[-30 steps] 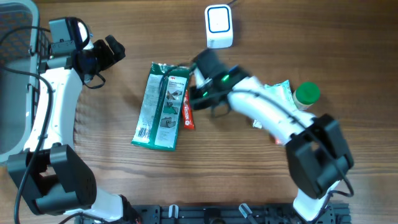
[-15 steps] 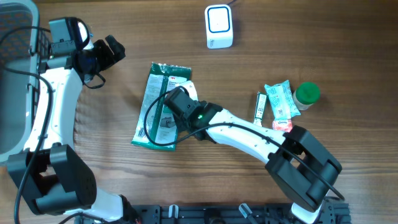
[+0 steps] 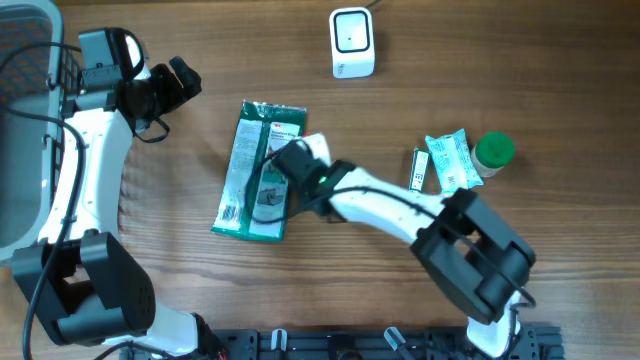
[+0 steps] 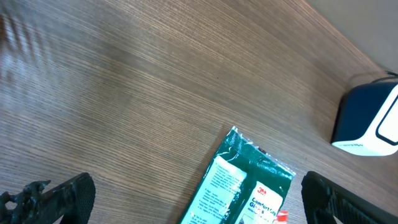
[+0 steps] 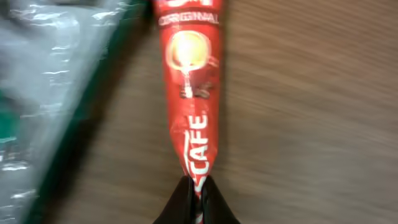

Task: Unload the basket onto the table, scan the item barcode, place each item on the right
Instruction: 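Reach the right gripper to the red Nescafe sachet and grasp it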

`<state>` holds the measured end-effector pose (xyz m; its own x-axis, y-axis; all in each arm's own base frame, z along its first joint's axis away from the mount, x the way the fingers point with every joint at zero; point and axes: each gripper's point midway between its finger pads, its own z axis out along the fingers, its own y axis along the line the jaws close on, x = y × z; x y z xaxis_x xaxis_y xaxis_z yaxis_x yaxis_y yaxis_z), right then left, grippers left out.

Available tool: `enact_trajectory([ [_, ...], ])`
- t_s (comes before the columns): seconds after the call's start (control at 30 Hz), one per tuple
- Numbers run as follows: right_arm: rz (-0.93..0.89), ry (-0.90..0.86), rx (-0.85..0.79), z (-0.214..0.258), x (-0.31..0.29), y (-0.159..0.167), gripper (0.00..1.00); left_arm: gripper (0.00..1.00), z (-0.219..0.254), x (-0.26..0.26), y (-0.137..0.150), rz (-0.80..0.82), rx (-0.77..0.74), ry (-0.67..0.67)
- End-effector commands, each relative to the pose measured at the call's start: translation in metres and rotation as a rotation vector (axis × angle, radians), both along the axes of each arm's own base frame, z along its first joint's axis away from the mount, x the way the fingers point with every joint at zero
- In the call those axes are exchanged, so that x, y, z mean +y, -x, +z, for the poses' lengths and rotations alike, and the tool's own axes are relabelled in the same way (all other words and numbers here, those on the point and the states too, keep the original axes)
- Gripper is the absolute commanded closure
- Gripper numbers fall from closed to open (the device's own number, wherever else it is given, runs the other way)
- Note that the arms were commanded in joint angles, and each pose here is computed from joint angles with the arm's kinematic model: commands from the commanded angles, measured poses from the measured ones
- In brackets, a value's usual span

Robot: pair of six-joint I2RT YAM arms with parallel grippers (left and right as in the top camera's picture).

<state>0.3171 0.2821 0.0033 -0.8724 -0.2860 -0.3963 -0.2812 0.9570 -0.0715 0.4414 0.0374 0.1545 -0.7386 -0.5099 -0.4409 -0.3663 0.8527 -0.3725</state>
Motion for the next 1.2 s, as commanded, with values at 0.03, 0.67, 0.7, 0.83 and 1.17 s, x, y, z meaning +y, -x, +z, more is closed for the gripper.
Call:
enact_trajectory([
  [0.03, 0.078, 0.031, -0.018, 0.038, -0.034, -0.02, 0.86, 0.0, -0.003, 0.001, 0.0, -0.015, 0.003, -0.009],
  [0.67, 0.082, -0.039, 0.217, 0.018, -0.064, -0.002, 0.53, 0.0, -0.003, 0.001, 0.0, -0.015, 0.004, -0.009],
  [0.7, 0.082, -0.038, 0.218, 0.016, -0.063, -0.002, 0.53, 0.0, -0.003, 0.001, 0.0, -0.015, 0.004, -0.009],
  [0.83, 0.09, -0.053, 0.263, 0.001, -0.062, 0.007, 0.53, 0.0, -0.003, 0.001, 0.0, -0.015, 0.004, -0.009],
  [1.17, 0.093, -0.049, 0.265, -0.005, -0.063, 0.009, 0.53, 0.0, -0.003, -0.006, 0.001, -0.031, 0.003, 0.029],
])
